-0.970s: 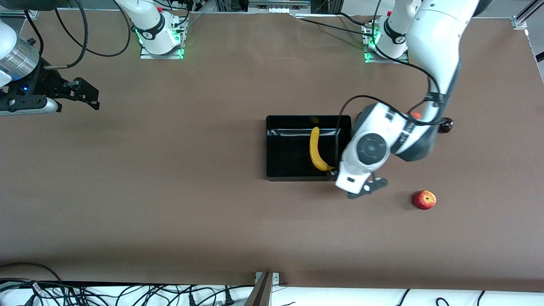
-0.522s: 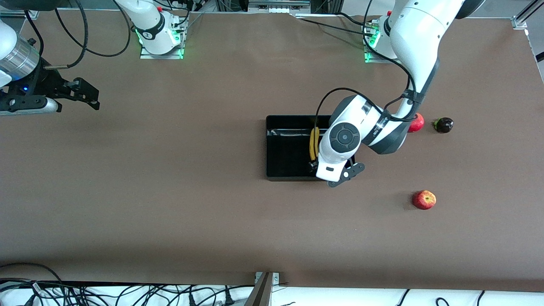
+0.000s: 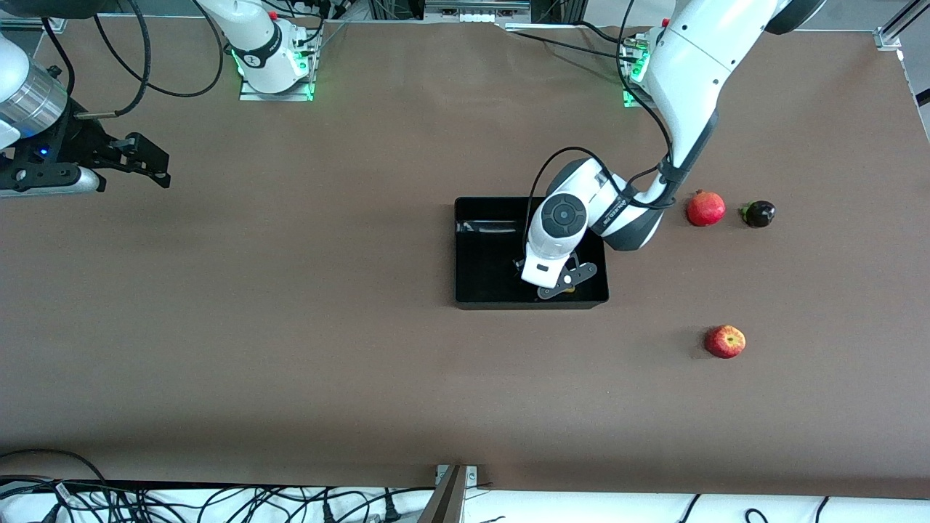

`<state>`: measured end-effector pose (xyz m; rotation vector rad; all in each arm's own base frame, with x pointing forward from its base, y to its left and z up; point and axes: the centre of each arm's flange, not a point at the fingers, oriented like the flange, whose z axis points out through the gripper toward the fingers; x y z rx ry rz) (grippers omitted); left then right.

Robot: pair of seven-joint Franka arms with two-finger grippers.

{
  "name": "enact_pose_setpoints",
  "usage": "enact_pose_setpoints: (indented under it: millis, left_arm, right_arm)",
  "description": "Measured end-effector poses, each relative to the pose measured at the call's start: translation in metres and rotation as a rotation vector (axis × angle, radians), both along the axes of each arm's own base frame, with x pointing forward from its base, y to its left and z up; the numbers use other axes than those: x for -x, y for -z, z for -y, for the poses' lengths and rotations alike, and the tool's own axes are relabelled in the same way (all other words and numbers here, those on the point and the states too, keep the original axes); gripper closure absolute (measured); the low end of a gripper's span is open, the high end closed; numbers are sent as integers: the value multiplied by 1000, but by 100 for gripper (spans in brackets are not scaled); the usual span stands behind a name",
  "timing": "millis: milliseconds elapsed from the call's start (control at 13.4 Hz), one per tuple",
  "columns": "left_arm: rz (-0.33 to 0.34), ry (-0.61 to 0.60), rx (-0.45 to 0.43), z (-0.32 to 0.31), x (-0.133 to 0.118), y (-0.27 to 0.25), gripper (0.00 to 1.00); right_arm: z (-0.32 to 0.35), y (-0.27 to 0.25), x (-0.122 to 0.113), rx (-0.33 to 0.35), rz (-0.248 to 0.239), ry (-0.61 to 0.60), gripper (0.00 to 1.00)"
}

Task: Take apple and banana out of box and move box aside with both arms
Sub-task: 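Grasp the yellow banana with the left gripper and lift it, then carry the banana beside the apple and release it from the left gripper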

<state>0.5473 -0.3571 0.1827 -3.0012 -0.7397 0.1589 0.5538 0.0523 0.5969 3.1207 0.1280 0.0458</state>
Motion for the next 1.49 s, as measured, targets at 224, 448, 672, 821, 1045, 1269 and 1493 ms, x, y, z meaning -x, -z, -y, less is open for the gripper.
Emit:
enact_pose_setpoints:
  millis: [224, 448, 672, 821, 1045, 1269, 1493]
  left_arm:
    - [7, 6, -14, 2, 13, 14, 4]
    - [18, 8, -4, 5, 13, 10, 38]
    - [-2, 13, -32, 6, 11, -12, 67]
    - [-54, 12, -39, -5, 0, -66, 67]
    - [-165, 80, -17, -67, -29, -177, 67]
    - [-255, 219, 22, -173, -57, -234, 67]
    - [-263, 396, 67, -326, -86, -228, 67]
  right_arm:
    - [0, 0, 0, 0, 0, 0, 0]
    - [0, 0, 0, 0, 0, 0, 0]
    - [0, 0, 0, 0, 0, 0, 0]
    - [0, 0, 0, 0, 0, 0, 0]
    - [0, 0, 0, 0, 1, 0, 0]
    - [0, 0, 0, 0, 1, -1, 0]
    - [0, 0, 0, 0, 0, -1, 0]
